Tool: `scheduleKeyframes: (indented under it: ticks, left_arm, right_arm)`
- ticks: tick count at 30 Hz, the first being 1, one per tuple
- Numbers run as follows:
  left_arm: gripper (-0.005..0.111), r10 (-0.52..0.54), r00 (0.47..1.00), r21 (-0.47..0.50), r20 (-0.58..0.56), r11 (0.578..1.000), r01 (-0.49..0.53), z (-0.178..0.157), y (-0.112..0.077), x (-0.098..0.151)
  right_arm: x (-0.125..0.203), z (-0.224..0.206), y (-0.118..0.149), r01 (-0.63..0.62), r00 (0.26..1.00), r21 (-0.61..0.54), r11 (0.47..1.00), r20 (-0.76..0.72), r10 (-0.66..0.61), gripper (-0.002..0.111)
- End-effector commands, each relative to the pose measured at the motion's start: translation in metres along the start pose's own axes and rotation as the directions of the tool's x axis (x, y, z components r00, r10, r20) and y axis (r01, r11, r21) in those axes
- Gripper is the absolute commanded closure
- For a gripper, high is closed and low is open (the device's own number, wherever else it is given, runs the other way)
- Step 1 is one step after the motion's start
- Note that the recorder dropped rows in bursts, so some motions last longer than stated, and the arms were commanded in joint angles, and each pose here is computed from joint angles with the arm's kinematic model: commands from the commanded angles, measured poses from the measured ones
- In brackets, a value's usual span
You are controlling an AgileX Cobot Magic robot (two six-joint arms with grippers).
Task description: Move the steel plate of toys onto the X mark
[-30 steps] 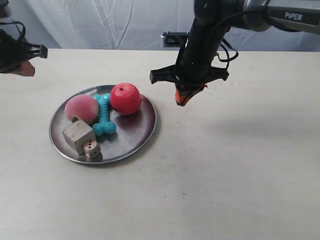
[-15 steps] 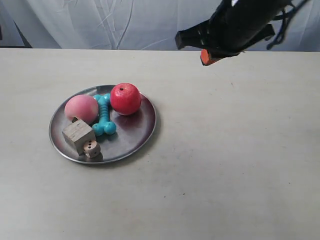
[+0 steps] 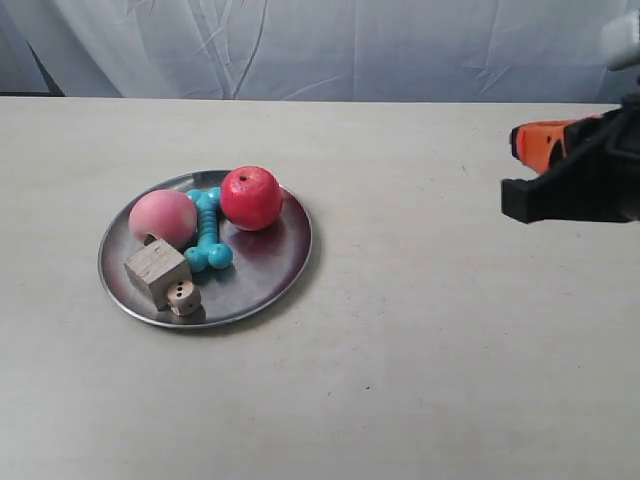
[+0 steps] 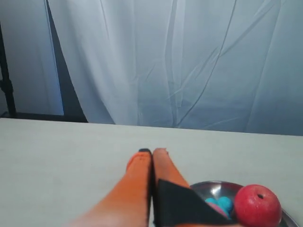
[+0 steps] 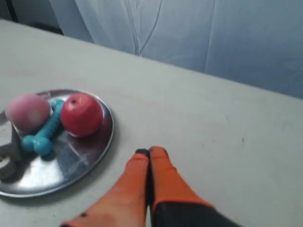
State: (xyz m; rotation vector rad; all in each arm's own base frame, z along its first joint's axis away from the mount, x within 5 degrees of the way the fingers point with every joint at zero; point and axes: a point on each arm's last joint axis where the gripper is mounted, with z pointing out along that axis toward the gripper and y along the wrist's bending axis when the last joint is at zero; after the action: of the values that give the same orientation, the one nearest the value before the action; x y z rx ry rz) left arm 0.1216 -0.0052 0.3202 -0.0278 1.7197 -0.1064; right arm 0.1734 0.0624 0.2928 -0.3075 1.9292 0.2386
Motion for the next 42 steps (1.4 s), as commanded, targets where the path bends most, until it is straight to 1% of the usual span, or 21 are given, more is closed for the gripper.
scheduleKeyframes:
  ticks: [1, 4, 7, 10, 12, 13, 15, 17, 23, 27, 30, 33, 36, 39, 42]
  left_arm:
    - [0.107, -0.036, 0.996, 0.007, 0.075, 0.999, 0.036, -0.015, 0.000, 0.011]
    - [0.107, -0.101, 0.993, 0.016, 0.069, 0.995, 0.100, -0.014, 0.000, 0.016]
    - [0.107, -0.202, 0.979, 0.031, 0.030, 0.979, 0.201, -0.013, -0.001, 0.024]
    - [0.107, -0.217, 0.976, 0.031, -0.001, 0.976, 0.217, -0.011, -0.001, 0.032]
    - [0.107, -0.236, 0.971, 0.047, -0.050, 0.970, 0.238, -0.011, -0.003, 0.037]
    - [0.107, -0.275, 0.959, 0.056, -0.064, 0.959, 0.278, -0.011, -0.005, 0.039]
    - [0.107, -0.368, 0.925, 0.079, -0.097, 0.923, 0.376, -0.010, -0.008, 0.045]
    - [0.107, -0.429, 0.896, 0.089, -0.114, 0.894, 0.439, -0.009, -0.010, 0.053]
    - [0.107, -0.443, 0.888, 0.058, -0.125, 0.890, 0.452, -0.007, -0.006, 0.075]
    - [0.107, -0.454, 0.885, 0.048, -0.106, 0.886, 0.461, -0.006, -0.005, 0.076]
    - [0.107, -0.471, 0.876, 0.047, -0.102, 0.877, 0.478, -0.006, -0.005, 0.076]
    - [0.107, -0.477, 0.873, 0.047, -0.102, 0.874, 0.483, -0.006, -0.005, 0.076]
    - [0.107, -0.477, 0.873, 0.046, -0.101, 0.874, 0.483, -0.006, -0.005, 0.076]
    - [0.107, -0.478, 0.874, 0.044, -0.084, 0.875, 0.483, -0.006, -0.004, 0.075]
    - [0.107, -0.479, 0.875, 0.042, -0.069, 0.875, 0.483, -0.006, -0.003, 0.074]
  right_arm:
    - [0.000, -0.020, 0.000, 0.010, 0.988, -0.012, 1.000, 0.156, -0.008, 0.108]
    - [0.000, -0.022, 0.000, 0.008, 0.987, -0.012, 1.000, 0.159, -0.006, 0.108]
    - [0.000, -0.022, 0.000, 0.008, 0.988, -0.012, 1.000, 0.157, -0.006, 0.108]
    - [0.000, -0.022, 0.000, 0.006, 0.988, -0.012, 1.000, 0.157, -0.004, 0.108]
    - [0.000, -0.022, 0.000, 0.006, 0.988, -0.012, 1.000, 0.157, -0.004, 0.108]
    - [0.000, -0.022, 0.000, 0.006, 0.988, -0.012, 1.000, 0.157, -0.004, 0.108]
    - [0.000, -0.022, 0.000, 0.006, 0.988, -0.012, 1.000, 0.157, -0.004, 0.108]
    - [0.000, -0.022, 0.000, 0.006, 0.988, -0.012, 1.000, 0.157, -0.004, 0.108]
    - [-0.001, -0.027, 0.000, 0.006, 0.985, -0.011, 1.000, 0.171, -0.004, 0.108]
    - [-0.003, -0.049, 0.000, 0.005, 0.965, -0.012, 1.000, 0.263, -0.002, 0.108]
    - [0.003, -0.066, -0.006, -0.011, 0.933, 0.028, 1.000, 0.360, 0.000, 0.108]
    - [0.016, -0.077, -0.020, -0.056, 0.895, 0.143, 0.988, 0.446, -0.014, 0.108]
    - [0.034, -0.085, -0.028, -0.095, 0.875, 0.243, 0.965, 0.484, -0.036, 0.108]
    - [0.058, -0.091, -0.029, -0.117, 0.868, 0.293, 0.949, 0.494, -0.046, 0.108]
    - [0.085, -0.091, -0.028, -0.124, 0.862, 0.311, 0.942, 0.505, -0.053, 0.108]
